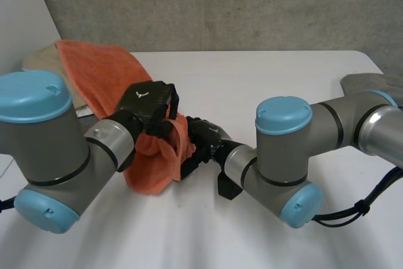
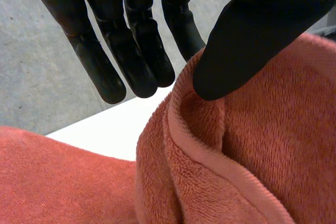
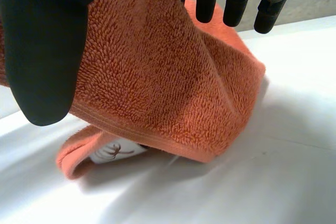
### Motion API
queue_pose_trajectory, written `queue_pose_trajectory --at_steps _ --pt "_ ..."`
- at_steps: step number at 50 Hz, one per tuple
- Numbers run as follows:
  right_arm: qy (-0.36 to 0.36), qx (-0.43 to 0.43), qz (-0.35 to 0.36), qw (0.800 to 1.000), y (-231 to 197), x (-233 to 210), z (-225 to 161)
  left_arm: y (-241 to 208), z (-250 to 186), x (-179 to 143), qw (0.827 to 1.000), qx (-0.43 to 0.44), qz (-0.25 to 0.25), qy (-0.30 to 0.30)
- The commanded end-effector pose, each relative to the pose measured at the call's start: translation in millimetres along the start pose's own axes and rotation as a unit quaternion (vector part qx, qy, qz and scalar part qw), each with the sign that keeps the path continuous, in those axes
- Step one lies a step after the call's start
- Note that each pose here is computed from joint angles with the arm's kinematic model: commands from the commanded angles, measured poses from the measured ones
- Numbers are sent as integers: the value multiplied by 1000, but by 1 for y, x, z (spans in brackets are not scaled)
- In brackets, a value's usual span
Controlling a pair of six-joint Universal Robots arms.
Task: Fold the laundry.
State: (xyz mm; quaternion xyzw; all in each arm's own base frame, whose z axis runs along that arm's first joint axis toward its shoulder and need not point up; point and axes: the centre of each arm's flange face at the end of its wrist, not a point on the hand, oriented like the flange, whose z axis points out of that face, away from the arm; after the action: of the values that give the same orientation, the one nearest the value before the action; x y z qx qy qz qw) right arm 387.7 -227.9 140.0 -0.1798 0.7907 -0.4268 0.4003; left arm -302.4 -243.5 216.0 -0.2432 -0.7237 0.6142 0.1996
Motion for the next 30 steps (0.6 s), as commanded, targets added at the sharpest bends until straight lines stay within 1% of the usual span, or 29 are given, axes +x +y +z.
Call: queue_pose_trajectory --at_steps 1,4,8,9,12,16,20,23,27,28,30 --pt "22 12 -11 1000 -6 10 -4 9 9 -2 1000 -13 17 -1" --pt "31 19 -21 999 -12 16 -5 1 8 -3 1000 -1 21 -1" --pt "37 31 -41 998 -26 22 -5 -24 -3 -5 999 34 24 0" --pt "41 38 -53 997 -33 25 -6 -37 -10 -5 998 53 25 0" --pt "50 45 -78 995 -44 29 -7 -55 -21 -7 996 79 27 -1" --pt "77 30 -124 989 -60 44 -10 -80 -41 -9 992 118 33 1" --pt "90 17 -145 985 -71 56 -9 -91 -53 -8 990 134 41 12" --pt "80 13 -145 986 -74 61 -4 -97 -61 -8 989 143 41 14" --pt "29 4 -127 992 -63 58 12 -107 -72 -5 987 152 40 19" --pt "4 3 -115 993 -56 52 20 -111 -76 -3 987 155 40 22" --pt "-17 8 -98 995 -49 46 29 -116 -81 -1 986 163 39 24"
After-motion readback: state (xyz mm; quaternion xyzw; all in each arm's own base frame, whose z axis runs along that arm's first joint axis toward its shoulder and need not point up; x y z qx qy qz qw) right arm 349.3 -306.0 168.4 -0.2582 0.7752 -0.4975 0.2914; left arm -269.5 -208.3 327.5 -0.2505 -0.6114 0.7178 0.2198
